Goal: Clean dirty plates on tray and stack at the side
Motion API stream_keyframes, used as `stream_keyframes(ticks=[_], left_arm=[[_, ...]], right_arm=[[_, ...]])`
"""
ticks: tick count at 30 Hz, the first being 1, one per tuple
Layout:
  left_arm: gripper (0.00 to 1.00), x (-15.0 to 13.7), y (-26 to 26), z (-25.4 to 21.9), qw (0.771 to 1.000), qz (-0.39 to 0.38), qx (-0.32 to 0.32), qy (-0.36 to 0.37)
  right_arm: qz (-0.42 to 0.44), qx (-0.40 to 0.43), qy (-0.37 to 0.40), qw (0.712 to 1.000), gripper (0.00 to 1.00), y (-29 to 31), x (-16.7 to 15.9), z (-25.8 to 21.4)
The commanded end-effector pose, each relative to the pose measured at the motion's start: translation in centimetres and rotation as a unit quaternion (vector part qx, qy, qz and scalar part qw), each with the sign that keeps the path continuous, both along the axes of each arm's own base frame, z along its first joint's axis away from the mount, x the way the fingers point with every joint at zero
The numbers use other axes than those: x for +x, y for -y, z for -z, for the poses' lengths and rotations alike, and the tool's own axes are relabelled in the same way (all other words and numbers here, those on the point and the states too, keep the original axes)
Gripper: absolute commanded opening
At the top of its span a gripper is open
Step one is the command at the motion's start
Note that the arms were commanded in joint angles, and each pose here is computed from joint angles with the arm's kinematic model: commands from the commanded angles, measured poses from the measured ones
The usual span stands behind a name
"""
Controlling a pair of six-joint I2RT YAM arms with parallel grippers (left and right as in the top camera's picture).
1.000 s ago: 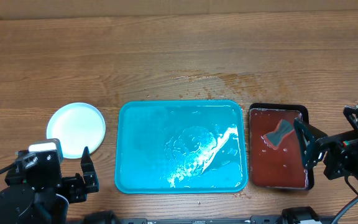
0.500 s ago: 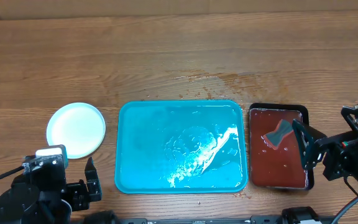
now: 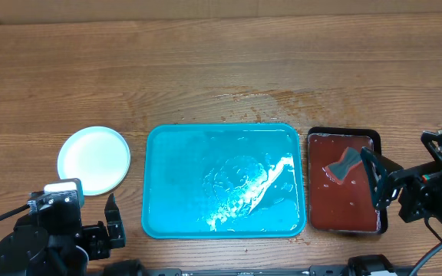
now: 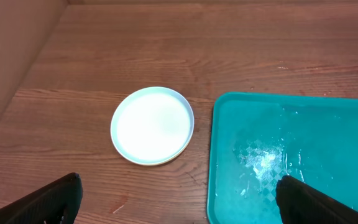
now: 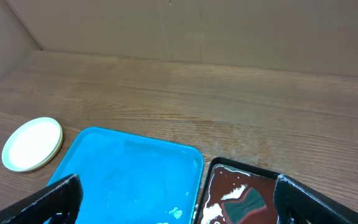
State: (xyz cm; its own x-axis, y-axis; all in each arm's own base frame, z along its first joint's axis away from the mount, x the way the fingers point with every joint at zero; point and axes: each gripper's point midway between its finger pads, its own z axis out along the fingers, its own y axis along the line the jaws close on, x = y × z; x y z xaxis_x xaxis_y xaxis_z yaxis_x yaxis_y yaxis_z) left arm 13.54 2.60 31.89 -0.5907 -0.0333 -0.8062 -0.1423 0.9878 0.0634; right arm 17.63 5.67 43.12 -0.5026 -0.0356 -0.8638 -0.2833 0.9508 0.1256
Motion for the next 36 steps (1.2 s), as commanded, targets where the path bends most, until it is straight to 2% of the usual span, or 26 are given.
stream_keyframes(ticks=[1, 15, 20, 29, 36], left_arm=[[1.0, -0.1, 0.0, -0.4, 1.0, 0.004, 0.008, 0.005], [1.0, -0.2, 0.0, -0.3, 1.0, 0.004, 0.008, 0.004], [1.0, -0.2, 0.0, -0.3, 1.0, 0.004, 0.008, 0.004], [1.0, -0.2, 0.0, -0.3, 1.0, 0.004, 0.008, 0.004], [1.0, -0.2, 0.0, -0.3, 1.0, 0.004, 0.008, 0.004]], right_arm=[[-0.003, 0.0, 0.007, 1.0, 1.0, -0.1, 0.0, -0.4], [-0.007, 0.0, 0.002, 1.0, 1.0, -0.2, -0.1, -0.2], [-0.006, 0.001, 0.017, 1.0, 1.0, 0.0, -1.9, 0.1], [-0.007, 0.013, 0.125, 0.992, 1.0, 0.6, -6.9, 1.8], [-0.013, 0.026, 0.216, 0.976, 1.0, 0.4, -7.4, 4.5]])
